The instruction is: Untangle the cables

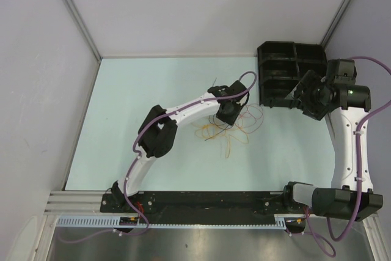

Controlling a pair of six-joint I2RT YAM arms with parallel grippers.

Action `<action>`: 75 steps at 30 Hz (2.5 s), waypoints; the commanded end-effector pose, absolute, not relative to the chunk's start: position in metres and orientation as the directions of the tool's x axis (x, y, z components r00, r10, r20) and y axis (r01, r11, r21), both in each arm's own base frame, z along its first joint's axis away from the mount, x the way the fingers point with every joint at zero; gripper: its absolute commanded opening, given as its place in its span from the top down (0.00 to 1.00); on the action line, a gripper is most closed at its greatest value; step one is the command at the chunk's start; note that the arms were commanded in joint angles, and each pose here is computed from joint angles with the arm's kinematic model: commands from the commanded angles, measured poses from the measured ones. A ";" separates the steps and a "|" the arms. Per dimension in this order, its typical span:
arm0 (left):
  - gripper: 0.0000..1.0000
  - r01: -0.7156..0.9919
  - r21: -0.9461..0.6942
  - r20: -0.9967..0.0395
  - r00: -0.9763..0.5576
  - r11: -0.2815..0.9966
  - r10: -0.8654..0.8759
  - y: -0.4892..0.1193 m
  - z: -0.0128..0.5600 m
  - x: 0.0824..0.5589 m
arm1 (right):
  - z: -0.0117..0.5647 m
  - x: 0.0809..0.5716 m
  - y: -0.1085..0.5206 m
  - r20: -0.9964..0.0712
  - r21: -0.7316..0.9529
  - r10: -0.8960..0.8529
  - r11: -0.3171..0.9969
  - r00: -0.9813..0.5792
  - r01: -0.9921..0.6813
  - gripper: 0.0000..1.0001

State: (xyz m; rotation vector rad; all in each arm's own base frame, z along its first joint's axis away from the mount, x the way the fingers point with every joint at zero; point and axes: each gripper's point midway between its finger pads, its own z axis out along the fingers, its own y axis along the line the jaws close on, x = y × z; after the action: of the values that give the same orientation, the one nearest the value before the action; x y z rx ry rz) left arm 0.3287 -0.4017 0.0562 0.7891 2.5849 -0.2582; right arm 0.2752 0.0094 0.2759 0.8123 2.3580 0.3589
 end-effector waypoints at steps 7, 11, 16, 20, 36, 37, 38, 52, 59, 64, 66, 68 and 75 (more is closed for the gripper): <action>0.76 0.574 -0.059 -0.524 -0.714 0.817 0.464 -0.410 0.081 0.339 | 0.289 0.275 0.014 -0.489 0.443 0.616 0.786 -0.618 0.432 0.17; 1.00 0.579 -0.073 -0.512 -0.721 0.812 0.467 -0.415 0.079 0.339 | 0.289 0.277 0.014 -0.487 0.442 0.612 0.788 -0.623 0.429 0.17; 1.00 0.579 -0.097 -0.543 -0.712 0.809 0.445 -0.419 0.118 0.339 | 0.300 0.286 0.025 -0.497 0.489 0.593 0.795 -0.634 0.361 0.17; 1.00 0.587 -0.198 -0.651 -0.678 0.785 0.342 -0.423 0.214 0.340 | 0.338 0.306 0.050 -0.555 0.595 0.553 0.786 -0.622 0.168 0.17; 1.00 0.721 -0.542 -0.789 -0.614 0.432 0.035 -0.377 0.364 0.268 | 0.399 0.338 0.127 -0.482 0.826 0.593 0.554 -0.645 -0.108 0.20; 1.00 0.724 -0.545 -0.787 -0.616 0.422 0.039 -0.376 0.366 0.263 | 0.399 0.338 0.136 -0.484 0.828 0.582 0.547 -0.653 -0.126 0.20; 1.00 0.721 -0.554 -0.782 -0.622 0.416 0.039 -0.375 0.366 0.261 | 0.392 0.336 0.146 -0.473 0.832 0.570 0.540 -0.672 -0.127 0.20; 1.00 0.714 -0.594 -0.753 -0.655 0.371 0.055 -0.378 0.358 0.250 | 0.352 0.330 0.205 -0.392 0.839 0.507 0.539 -0.768 -0.073 0.24; 1.00 0.728 -0.599 -0.756 -0.652 0.335 0.064 -0.384 0.362 0.248 | 0.345 0.336 0.207 -0.392 0.833 0.507 0.549 -0.768 -0.063 0.31; 1.00 0.730 -0.589 -0.757 -0.649 0.347 0.079 -0.384 0.360 0.251 | 0.338 0.339 0.206 -0.381 0.830 0.511 0.556 -0.771 -0.042 0.31; 1.00 0.734 -0.584 -0.762 -0.643 0.347 0.076 -0.384 0.363 0.251 | 0.334 0.341 0.203 -0.377 0.824 0.513 0.566 -0.771 -0.026 0.32; 1.00 0.735 -0.578 -0.765 -0.640 0.355 0.079 -0.383 0.362 0.252 | 0.332 0.341 0.203 -0.374 0.824 0.510 0.567 -0.775 -0.025 0.31; 1.00 0.742 -0.558 -0.775 -0.626 0.372 0.088 -0.378 0.364 0.251 | 0.323 0.361 0.144 -0.372 0.785 0.601 0.610 -0.707 0.107 0.28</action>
State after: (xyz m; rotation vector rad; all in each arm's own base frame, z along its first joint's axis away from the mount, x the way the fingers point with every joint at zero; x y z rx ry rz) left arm 0.2539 -0.3810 0.3430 0.6821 2.0462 -1.2818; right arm 0.3483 0.1824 0.3229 0.4554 2.2211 1.1275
